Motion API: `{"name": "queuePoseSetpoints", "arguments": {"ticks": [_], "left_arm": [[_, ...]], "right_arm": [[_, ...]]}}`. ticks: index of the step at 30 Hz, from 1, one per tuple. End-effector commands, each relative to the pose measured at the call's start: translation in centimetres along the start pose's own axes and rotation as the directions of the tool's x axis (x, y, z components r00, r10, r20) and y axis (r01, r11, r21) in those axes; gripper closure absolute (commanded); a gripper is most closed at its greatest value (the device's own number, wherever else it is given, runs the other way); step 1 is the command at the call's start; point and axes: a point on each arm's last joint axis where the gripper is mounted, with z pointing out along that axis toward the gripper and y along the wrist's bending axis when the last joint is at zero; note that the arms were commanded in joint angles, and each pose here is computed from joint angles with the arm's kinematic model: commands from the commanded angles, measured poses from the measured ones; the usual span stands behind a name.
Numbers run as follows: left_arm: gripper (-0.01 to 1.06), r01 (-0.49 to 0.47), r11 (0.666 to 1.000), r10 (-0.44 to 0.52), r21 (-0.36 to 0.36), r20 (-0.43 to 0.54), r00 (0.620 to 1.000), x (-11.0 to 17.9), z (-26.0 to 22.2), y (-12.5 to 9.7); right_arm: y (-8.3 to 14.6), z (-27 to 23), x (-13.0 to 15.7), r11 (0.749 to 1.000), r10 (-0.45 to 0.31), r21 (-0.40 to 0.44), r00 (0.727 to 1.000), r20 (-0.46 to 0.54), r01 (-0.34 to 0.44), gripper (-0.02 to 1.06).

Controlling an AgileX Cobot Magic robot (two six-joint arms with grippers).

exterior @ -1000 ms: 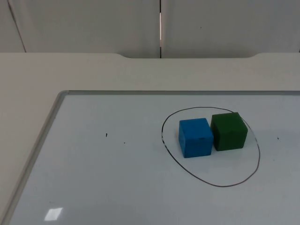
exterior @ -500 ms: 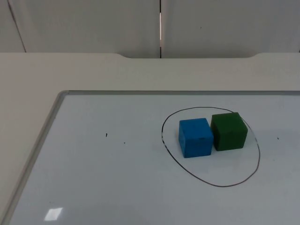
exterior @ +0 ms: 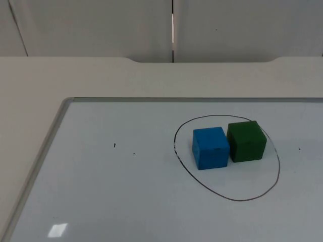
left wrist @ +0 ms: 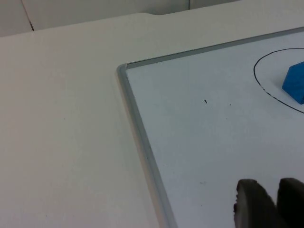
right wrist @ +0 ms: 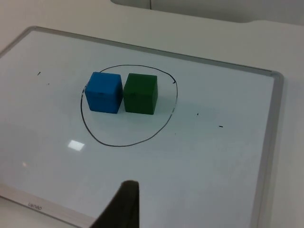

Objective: Push the two cubes into the marked area.

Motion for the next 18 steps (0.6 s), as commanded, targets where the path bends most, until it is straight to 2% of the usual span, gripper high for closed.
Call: {"name": "queuePoseSetpoints", "arguments": {"ticks": [1,3,4,5,9,13,18], "left_arm": [[0.78,0.007,1.0,-0.007,-0.002,0.001,1.0,0.1,0.04,-0.02],[0.6,0.011,1.0,-0.011,-0.008,0.0,1.0,0.11,0.04,0.04],[0.6,0.011,1.0,-0.011,-0.008,0.0,1.0,0.11,0.04,0.04],[0.49,0.016,1.0,-0.016,-0.012,0.0,1.0,0.11,0.04,0.08],[0.22,0.02,1.0,-0.02,-0.016,0.0,1.0,0.11,0.04,0.11],[0.14,0.02,1.0,-0.02,-0.016,0.0,1.0,0.11,0.04,0.11],[0.13,0.02,1.0,-0.02,-0.016,0.0,1.0,0.11,0.04,0.11]], "right_arm": [[-0.02,0.03,0.03,1.0,-0.003,0.005,1.0,0.005,0.003,-0.01],[-0.02,0.03,0.03,1.0,-0.003,0.005,1.0,0.005,0.003,-0.01],[-0.02,0.03,0.03,1.0,-0.003,0.005,1.0,0.005,0.003,-0.01],[-0.02,0.03,0.03,1.0,-0.003,0.005,1.0,0.005,0.003,-0.01],[-0.02,0.03,0.03,1.0,-0.003,0.005,1.0,0.005,0.003,-0.01],[-0.02,0.03,0.03,1.0,-0.003,0.005,1.0,0.005,0.003,-0.01],[-0.02,0.03,0.03,1.0,-0.003,0.005,1.0,0.005,0.003,-0.01]]}}
